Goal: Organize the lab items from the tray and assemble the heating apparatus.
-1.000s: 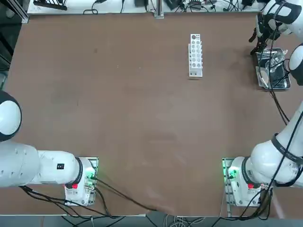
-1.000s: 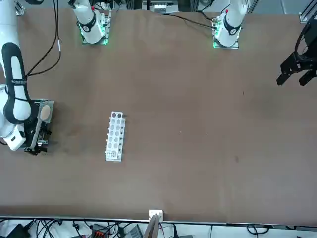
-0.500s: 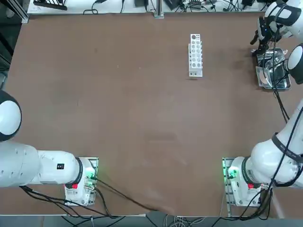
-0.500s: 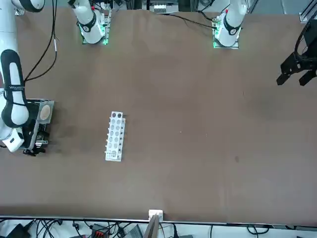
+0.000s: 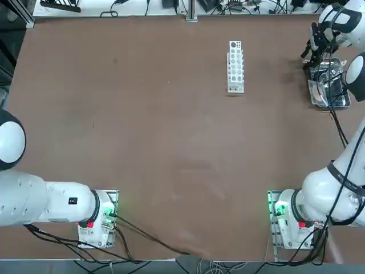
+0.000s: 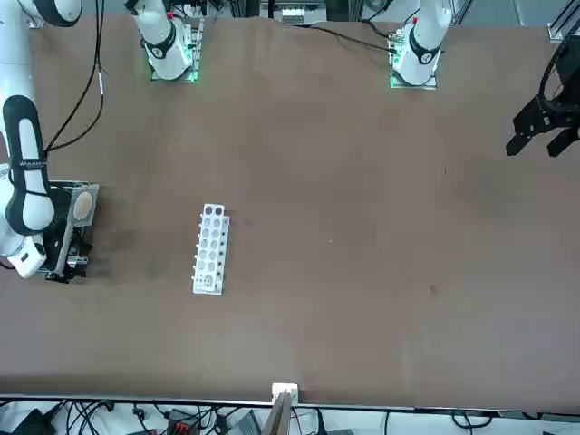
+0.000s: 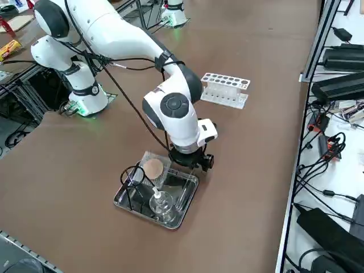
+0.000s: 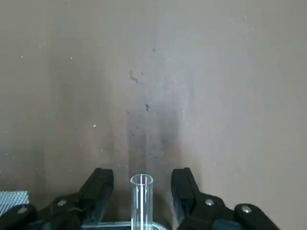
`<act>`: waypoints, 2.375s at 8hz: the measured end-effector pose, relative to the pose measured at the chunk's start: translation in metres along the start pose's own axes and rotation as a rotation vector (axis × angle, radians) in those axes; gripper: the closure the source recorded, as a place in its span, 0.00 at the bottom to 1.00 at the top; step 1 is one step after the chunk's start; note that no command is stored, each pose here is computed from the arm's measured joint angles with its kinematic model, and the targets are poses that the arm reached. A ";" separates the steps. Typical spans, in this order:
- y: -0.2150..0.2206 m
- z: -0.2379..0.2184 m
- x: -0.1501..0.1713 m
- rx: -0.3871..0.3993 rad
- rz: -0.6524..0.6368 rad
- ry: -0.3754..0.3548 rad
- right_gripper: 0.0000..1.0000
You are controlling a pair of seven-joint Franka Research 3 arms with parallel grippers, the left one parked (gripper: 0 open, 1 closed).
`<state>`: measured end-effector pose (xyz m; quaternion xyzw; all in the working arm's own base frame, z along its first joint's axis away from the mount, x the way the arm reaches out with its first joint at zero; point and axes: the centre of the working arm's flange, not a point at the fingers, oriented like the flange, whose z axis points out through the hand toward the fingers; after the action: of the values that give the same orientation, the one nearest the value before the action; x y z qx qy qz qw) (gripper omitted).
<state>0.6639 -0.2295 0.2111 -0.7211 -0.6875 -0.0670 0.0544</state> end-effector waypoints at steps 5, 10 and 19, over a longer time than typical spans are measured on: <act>-0.002 0.003 -0.007 0.003 0.010 0.001 0.37; -0.001 0.002 -0.009 0.000 0.009 0.000 0.44; 0.001 0.004 -0.010 -0.002 -0.005 -0.001 0.62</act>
<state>0.6644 -0.2390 0.2056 -0.7193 -0.6893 -0.0674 0.0531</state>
